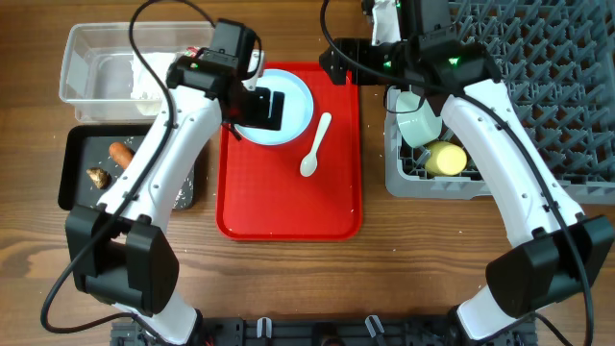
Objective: Sort waste into correct bins and load items into the dishwasher rack
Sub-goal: 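Grasp the blue plate rim with the left gripper and lift it, then hand the blue plate from the left gripper to the right gripper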
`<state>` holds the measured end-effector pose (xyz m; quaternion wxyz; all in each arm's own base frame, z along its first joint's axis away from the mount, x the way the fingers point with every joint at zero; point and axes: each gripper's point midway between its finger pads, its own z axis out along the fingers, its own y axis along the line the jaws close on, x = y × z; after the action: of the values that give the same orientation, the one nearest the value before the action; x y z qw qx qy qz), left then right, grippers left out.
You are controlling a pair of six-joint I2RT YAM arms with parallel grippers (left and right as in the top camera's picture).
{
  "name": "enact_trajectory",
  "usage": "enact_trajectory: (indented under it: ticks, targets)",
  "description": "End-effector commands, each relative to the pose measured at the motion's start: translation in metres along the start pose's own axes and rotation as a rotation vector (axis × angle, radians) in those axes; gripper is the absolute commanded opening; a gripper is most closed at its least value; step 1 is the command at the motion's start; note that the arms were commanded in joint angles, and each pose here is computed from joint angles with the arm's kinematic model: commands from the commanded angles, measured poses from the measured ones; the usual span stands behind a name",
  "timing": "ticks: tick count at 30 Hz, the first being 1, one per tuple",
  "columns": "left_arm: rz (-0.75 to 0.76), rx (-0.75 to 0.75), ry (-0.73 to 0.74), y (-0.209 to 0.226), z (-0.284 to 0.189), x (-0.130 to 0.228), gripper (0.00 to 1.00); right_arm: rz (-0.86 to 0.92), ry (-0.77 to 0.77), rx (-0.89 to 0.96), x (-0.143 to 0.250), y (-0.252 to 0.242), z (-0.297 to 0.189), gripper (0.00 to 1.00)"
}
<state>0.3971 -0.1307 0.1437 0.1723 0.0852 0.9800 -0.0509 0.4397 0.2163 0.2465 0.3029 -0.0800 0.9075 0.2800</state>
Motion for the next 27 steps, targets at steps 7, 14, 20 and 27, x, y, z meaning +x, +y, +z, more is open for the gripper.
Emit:
enact_trajectory:
  ticks: [7, 14, 20, 27]
  targets:
    - [-0.048, 0.009, -0.036, -0.011, -0.003, -0.009, 1.00, 0.143, 0.030, 0.085, 0.016, -0.024, 0.091, 0.79]
    - [-0.272, -0.005, -0.036, -0.001, -0.003, -0.009, 0.98, 0.253, 0.111, 0.123, 0.050, -0.052, 0.146, 0.63]
    - [-0.327, -0.015, -0.034, 0.010, -0.003, -0.009, 0.99, 0.302, 0.136, 0.152, 0.071, -0.059, 0.178, 0.45]
    - [-0.407, -0.036, -0.027, 0.035, -0.004, -0.008, 1.00, 0.375, 0.209, 0.185, 0.113, -0.069, 0.216, 0.36]
